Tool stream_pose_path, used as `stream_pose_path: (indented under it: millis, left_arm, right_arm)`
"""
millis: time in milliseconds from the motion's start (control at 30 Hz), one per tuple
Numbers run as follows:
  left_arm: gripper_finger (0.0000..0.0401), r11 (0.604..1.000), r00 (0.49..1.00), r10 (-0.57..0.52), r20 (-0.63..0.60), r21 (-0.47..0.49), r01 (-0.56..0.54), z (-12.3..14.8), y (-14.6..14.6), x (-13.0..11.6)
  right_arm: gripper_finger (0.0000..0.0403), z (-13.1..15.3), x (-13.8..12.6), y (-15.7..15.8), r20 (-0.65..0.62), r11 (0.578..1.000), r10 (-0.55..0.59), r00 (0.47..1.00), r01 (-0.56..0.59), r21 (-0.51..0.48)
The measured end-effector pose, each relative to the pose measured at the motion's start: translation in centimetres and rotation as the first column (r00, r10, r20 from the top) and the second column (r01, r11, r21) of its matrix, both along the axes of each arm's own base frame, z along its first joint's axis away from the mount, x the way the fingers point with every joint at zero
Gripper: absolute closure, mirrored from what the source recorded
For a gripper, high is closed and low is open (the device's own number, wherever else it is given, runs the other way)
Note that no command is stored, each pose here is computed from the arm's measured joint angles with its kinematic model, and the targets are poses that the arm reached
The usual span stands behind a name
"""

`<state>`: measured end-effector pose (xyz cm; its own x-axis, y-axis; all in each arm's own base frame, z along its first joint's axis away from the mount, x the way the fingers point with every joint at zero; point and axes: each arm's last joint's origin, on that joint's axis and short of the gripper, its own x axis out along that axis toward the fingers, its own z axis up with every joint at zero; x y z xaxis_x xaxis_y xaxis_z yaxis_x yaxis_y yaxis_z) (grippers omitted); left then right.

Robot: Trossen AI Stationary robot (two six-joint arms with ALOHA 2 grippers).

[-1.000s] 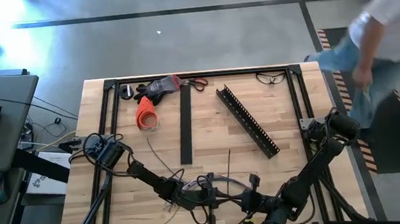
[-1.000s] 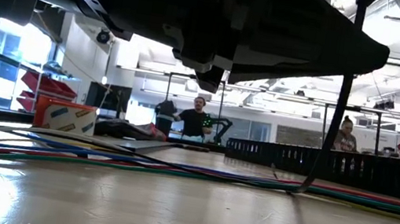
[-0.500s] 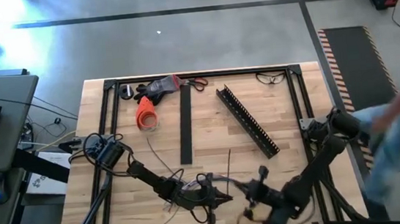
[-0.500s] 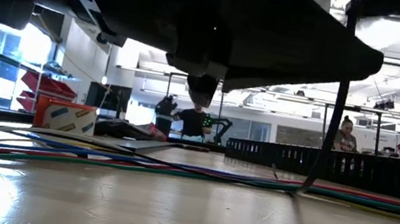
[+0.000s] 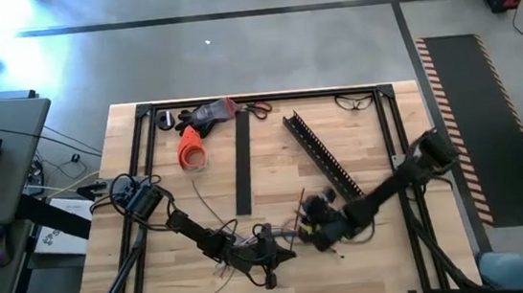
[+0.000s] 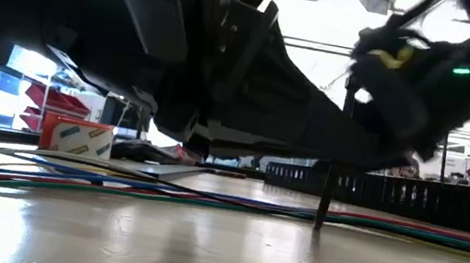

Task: Ziptie cables
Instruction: Wrap the black zip tie on the cables

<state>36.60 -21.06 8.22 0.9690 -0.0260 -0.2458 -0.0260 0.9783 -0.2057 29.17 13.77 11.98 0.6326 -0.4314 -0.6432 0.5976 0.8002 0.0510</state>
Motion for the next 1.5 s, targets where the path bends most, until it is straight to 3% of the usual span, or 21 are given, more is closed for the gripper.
stream_pose_path:
  millis: [167,267,467,667,833,1033,1100,1167,1233,1300,1433,1500]
  left_arm:
    - [0.0401,1.000,1.000,0.000,0.000,0.000,0.000,0.0,0.0,0.0]
    - [0.0401,1.000,1.000,0.001,0.000,-0.002,-0.001,0.0,0.0,0.0]
    - [0.0401,0.999,0.999,0.002,0.049,-0.038,0.000,0.5,-0.1,0.1]
    - [0.0401,1.000,0.998,-0.025,0.063,-0.017,0.026,0.7,-0.2,0.1]
    - [0.0401,1.000,0.998,-0.022,0.064,-0.009,0.022,0.7,0.1,0.3]
    - [0.0401,1.000,0.998,-0.020,0.064,-0.010,0.020,0.7,0.2,0.3]
    - [0.0401,1.000,0.998,-0.020,0.064,-0.010,0.020,0.7,0.2,0.3]
    - [0.0401,1.000,0.998,-0.021,0.064,-0.010,0.021,0.7,0.1,0.3]
    - [0.0401,1.000,0.998,-0.023,0.064,-0.009,0.024,0.7,0.0,0.3]
    - [0.0401,1.000,0.998,-0.025,0.063,-0.009,0.026,0.7,0.0,0.2]
    - [0.0401,0.999,0.998,-0.031,0.061,-0.007,0.031,0.6,-0.2,0.1]
    - [0.0401,0.999,0.998,-0.032,0.061,-0.007,0.033,0.6,-0.3,0.1]
  right_arm:
    - [0.0218,2.1,0.3,-3.8,0.003,0.999,-0.027,1.000,0.027,-0.029]
    - [0.0211,2.6,-0.5,-5.6,0.018,0.998,-0.055,0.998,0.055,0.008]
    - [0.0210,-0.1,-2.2,-7.2,0.102,0.978,-0.030,0.994,0.009,0.207]
    - [0.0210,-1.5,-3.4,-7.7,0.165,0.961,-0.080,0.983,0.032,0.274]
    - [0.0210,-1.7,-3.6,-7.8,0.131,0.973,-0.045,0.990,0.014,0.229]
    - [0.0210,-2.2,-4.0,-9.7,0.043,0.983,-0.128,0.991,0.121,0.137]
    - [0.0210,-2.1,-3.8,-9.9,0.043,0.989,-0.089,0.995,0.084,0.119]
    - [0.0210,-1.9,-3.4,-9.7,0.039,0.992,0.021,0.999,-0.026,0.127]
    - [0.0210,-1.9,-3.3,-9.3,0.060,0.974,0.146,0.988,-0.154,0.169]
    - [0.0210,-2.0,-3.5,-9.1,0.109,0.960,0.171,0.979,-0.191,0.207]
    - [0.0210,-3.4,-4.8,-9.3,0.154,0.976,-0.001,0.988,-0.032,0.216]
    - [0.0210,-3.8,-4.8,-9.2,0.199,0.969,-0.030,0.979,-0.020,0.245]
